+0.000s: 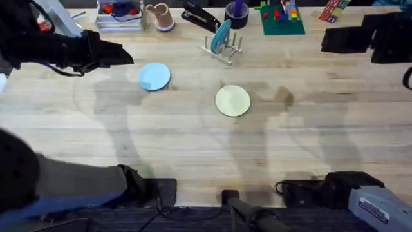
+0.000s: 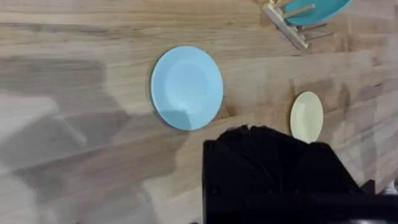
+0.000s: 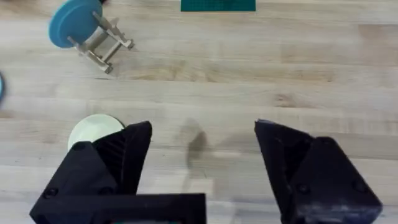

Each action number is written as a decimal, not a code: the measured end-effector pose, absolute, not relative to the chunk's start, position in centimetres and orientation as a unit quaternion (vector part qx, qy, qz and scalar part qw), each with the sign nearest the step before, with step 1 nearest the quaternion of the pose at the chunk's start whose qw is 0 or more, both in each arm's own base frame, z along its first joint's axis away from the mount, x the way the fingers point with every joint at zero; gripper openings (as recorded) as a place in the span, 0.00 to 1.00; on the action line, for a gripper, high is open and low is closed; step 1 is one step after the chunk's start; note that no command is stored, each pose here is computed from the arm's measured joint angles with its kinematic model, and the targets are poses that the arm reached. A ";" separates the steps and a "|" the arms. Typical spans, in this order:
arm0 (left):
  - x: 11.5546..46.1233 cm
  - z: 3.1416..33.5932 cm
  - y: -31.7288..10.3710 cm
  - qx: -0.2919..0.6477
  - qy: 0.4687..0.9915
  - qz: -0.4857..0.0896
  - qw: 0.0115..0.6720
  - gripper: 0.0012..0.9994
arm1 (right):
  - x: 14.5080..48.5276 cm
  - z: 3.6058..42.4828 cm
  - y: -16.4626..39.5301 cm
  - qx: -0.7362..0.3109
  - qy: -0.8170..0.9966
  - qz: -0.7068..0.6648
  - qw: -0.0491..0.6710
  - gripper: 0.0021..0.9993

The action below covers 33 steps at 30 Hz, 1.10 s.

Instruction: Pick up the plates from the table one by one and place each into a slot on the dish rack.

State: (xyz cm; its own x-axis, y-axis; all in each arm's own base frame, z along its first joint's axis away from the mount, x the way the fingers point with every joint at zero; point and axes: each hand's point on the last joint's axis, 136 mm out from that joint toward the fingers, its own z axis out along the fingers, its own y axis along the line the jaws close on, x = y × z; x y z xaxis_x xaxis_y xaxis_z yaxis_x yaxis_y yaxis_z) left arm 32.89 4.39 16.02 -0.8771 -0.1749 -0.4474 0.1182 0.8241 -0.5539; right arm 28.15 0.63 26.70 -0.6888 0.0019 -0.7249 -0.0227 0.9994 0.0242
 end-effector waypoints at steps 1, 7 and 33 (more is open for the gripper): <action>33.3 15.8 4.5 -0.013 0.922 -0.299 0.246 0.04 | 28.2 26.7 0.6 -0.006 0.919 0.016 0.395 1.00; 35.0 14.4 4.8 0.000 0.912 -0.330 0.242 0.04 | 28.2 26.7 0.6 -0.006 0.919 0.016 0.394 1.00; 36.6 4.6 5.5 -0.021 0.906 -0.384 0.178 0.04 | 28.2 26.7 0.6 -0.006 0.919 0.016 0.395 0.99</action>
State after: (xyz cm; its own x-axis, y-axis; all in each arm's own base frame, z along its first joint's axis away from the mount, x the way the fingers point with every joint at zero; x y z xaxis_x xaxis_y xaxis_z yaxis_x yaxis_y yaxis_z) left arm 36.58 5.52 4.57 -0.9359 -0.1741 -0.3063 0.0989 0.7046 -0.7027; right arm 28.15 0.63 26.73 -0.6882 0.0019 -0.7255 -0.0228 0.9994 0.0242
